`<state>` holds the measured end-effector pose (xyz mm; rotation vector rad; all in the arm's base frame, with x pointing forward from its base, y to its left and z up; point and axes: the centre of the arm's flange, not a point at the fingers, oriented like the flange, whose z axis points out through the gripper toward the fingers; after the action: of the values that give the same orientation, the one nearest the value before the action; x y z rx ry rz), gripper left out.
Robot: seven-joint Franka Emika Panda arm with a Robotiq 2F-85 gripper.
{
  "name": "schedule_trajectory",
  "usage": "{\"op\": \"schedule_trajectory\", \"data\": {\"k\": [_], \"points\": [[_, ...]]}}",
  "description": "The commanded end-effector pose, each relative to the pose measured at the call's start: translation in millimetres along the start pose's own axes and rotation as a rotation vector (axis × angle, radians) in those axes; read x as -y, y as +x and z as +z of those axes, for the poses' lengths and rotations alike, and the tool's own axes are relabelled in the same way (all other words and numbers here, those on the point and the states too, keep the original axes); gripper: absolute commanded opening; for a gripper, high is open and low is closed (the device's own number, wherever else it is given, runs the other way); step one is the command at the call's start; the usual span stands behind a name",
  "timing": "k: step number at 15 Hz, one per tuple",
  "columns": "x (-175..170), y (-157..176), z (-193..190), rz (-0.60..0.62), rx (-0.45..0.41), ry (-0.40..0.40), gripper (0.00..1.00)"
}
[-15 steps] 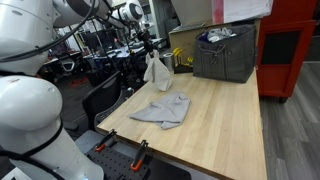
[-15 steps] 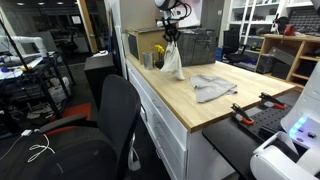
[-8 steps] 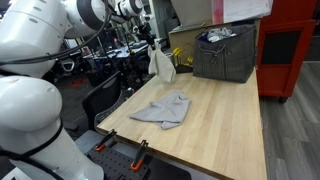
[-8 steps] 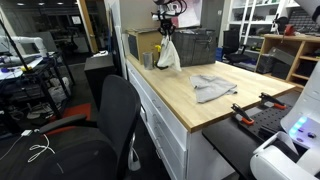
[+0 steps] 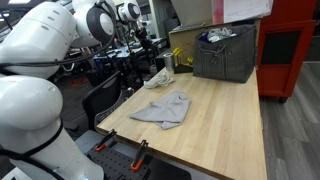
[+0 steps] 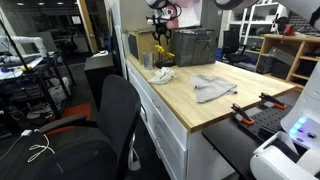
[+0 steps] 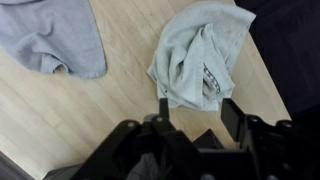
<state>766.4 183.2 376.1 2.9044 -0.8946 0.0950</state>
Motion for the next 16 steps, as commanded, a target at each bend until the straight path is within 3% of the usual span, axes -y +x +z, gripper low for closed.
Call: {"op": "schedule_trajectory", "data": {"k": [1,3,7,12,16], "points": [[-7,-11,-22,-0.025,0.079,-0.055,0.88],[-24,-23,-22,-0.023,0.128,-0.091,1.00],[-50,-33,-19,-0.074,0.173,-0.066,1.00],[-89,-50,-18,-0.268,0.228,-0.047,1.00],[-104,-62,-15,-0.352,0.306,-0.046,1.00]]}}
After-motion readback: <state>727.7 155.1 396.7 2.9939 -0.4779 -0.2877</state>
